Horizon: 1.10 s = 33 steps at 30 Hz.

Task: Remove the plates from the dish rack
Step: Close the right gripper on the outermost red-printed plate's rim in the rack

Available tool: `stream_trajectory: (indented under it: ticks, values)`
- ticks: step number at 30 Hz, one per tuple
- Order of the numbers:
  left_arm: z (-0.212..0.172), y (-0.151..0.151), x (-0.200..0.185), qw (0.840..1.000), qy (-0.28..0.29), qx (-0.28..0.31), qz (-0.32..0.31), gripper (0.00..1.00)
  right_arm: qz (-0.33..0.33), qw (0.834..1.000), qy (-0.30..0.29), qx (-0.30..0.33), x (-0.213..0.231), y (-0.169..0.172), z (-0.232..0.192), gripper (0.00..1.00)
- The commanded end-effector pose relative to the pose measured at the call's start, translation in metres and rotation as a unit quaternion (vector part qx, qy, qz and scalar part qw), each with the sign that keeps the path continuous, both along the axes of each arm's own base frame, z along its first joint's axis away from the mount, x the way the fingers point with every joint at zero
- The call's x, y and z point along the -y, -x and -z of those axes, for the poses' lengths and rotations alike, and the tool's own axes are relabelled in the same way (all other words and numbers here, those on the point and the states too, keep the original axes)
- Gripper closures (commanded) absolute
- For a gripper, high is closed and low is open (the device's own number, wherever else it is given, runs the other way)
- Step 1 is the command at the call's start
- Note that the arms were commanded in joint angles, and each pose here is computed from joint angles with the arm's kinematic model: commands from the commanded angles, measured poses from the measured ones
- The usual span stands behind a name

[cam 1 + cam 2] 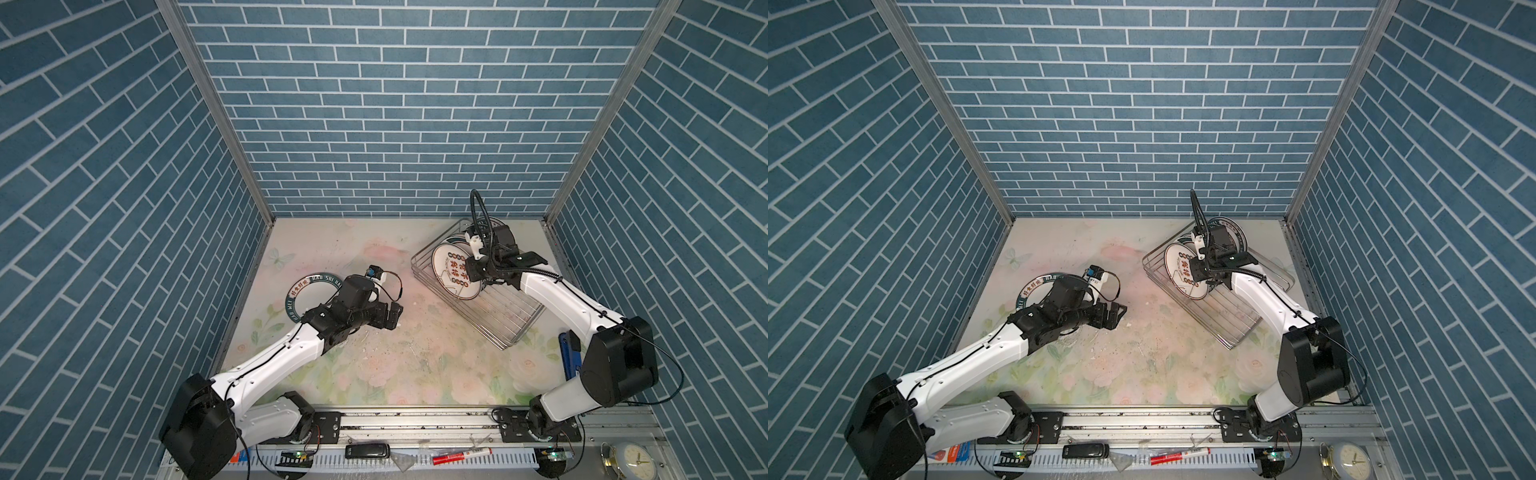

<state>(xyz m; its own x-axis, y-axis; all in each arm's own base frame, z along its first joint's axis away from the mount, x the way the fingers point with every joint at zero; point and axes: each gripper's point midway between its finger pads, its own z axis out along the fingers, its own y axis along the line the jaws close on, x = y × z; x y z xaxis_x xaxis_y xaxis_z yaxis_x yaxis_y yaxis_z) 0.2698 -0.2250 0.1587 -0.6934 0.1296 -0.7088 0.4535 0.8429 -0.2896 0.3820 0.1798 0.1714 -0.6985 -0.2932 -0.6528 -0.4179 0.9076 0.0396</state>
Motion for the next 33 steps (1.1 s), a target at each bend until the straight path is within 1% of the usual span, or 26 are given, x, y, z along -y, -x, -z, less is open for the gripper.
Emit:
stream_trajectory:
  ticks: [1, 3, 5, 9, 15, 16, 18, 22, 28, 31, 33]
  values:
    - [-0.012, -0.002, 0.000, 1.000, -0.004, 0.017, 0.001, 0.01, -0.013, 1.000, -0.017, -0.018, -0.007, 0.014, 0.007, 0.80]
    - [-0.014, -0.003, 0.000, 1.000, -0.003, 0.020, -0.001, 0.01, -0.017, 1.000, -0.015, -0.019, -0.007, 0.016, 0.008, 0.83]
    - [-0.014, -0.003, -0.001, 1.000, -0.003, 0.020, -0.004, 0.01, -0.018, 1.000, -0.015, -0.018, -0.007, 0.017, 0.009, 0.84]
    - [-0.014, -0.006, -0.003, 1.000, -0.007, 0.021, -0.014, 0.01, -0.025, 1.000, -0.016, -0.003, -0.006, 0.019, 0.002, 0.88]
    - [-0.014, -0.008, -0.008, 0.999, -0.012, 0.024, -0.028, 0.01, -0.035, 0.999, -0.012, 0.038, -0.004, 0.023, -0.023, 0.92]
    - [-0.015, -0.010, -0.011, 0.999, -0.014, 0.029, -0.036, 0.01, -0.036, 0.998, -0.013, 0.046, -0.004, 0.024, -0.029, 0.94]
    - [-0.017, -0.013, -0.017, 0.998, -0.013, 0.035, -0.058, 0.01, -0.037, 0.997, -0.013, 0.060, -0.002, 0.026, -0.039, 0.94]
    - [-0.021, -0.017, -0.021, 0.996, -0.011, 0.038, -0.082, 0.01, -0.035, 0.996, -0.009, 0.082, 0.003, 0.029, -0.058, 0.94]
    - [-0.025, -0.022, -0.012, 0.997, -0.008, 0.038, -0.066, 0.01, -0.024, 0.992, -0.021, 0.122, 0.008, 0.032, -0.090, 0.94]
    - [-0.033, -0.023, -0.001, 0.998, 0.000, 0.060, -0.033, 0.01, -0.020, 0.988, -0.033, 0.149, 0.009, 0.035, -0.106, 0.95]
    - [-0.042, -0.025, 0.004, 0.996, 0.009, 0.089, -0.013, 0.01, -0.024, 0.983, -0.052, 0.173, 0.007, 0.039, -0.115, 0.95]
